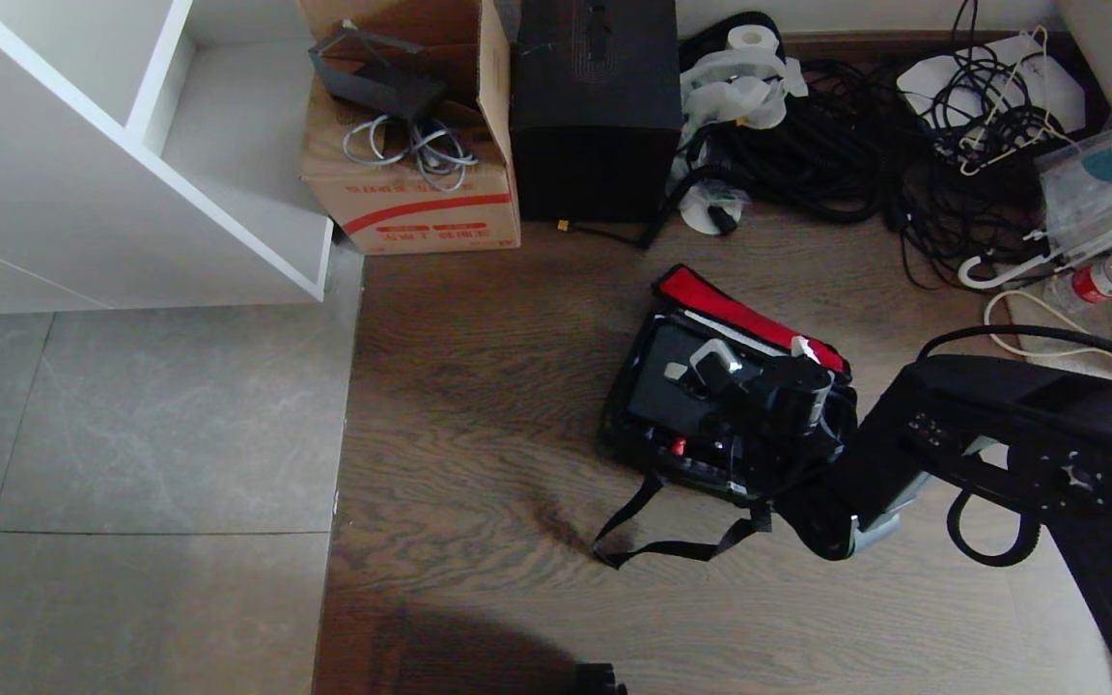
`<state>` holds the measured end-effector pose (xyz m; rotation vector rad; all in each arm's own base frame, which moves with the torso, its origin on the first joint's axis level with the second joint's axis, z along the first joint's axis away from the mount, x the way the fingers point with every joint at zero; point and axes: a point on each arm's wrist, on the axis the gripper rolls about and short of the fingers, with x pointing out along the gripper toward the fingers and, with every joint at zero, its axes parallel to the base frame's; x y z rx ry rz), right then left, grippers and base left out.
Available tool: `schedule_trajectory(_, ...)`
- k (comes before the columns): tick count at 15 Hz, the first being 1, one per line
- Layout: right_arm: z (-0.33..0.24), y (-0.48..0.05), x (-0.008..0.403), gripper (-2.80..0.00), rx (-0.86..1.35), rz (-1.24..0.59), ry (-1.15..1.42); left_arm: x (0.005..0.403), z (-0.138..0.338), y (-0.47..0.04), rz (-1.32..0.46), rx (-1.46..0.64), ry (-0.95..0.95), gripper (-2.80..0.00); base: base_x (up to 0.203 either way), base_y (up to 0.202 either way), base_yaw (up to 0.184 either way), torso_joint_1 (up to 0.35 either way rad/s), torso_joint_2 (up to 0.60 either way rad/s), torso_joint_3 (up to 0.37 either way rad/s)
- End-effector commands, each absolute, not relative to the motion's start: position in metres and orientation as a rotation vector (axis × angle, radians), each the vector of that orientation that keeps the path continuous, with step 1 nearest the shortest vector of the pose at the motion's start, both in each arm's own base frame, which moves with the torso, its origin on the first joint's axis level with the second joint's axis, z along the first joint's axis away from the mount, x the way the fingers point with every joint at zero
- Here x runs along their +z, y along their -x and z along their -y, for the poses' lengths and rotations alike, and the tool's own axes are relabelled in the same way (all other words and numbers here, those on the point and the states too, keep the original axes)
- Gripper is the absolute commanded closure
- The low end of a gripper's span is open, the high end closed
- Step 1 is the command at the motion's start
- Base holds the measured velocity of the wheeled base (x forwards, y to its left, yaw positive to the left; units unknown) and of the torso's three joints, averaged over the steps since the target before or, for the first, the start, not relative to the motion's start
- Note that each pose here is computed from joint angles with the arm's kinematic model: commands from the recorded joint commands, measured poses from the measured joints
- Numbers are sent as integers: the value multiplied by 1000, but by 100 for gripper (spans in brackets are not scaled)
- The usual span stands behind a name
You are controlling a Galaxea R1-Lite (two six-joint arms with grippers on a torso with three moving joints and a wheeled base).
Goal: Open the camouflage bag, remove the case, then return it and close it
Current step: Grip the handle
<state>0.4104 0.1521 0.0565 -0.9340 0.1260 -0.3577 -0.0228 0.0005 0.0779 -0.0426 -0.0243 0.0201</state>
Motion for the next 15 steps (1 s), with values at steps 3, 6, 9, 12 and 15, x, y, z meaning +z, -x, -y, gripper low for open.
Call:
schedule_trajectory(3, -141, -427, 62, -280, -412, -114, 917, 75, 0, 22, 16, 21, 43, 0, 0, 0, 0, 0, 0, 0)
schedule_trajectory(6, -139, -432, 48, -280, -414, -128, 924, 75, 0, 22, 16, 21, 43, 0, 0, 0, 0, 0, 0, 0)
schedule_trajectory(9, -126, -447, 45, -280, -459, -131, 936, 75, 0, 22, 16, 21, 43, 0, 0, 0, 0, 0, 0, 0)
schedule_trajectory(12, -123, -452, 44, -280, -470, -131, 936, 75, 0, 22, 16, 21, 43, 0, 0, 0, 0, 0, 0, 0)
schedule_trajectory(15, -123, -445, 34, 0, -448, -164, 956, 75, 0, 22, 17, 21, 43, 0, 0, 0, 0, 0, 0, 0)
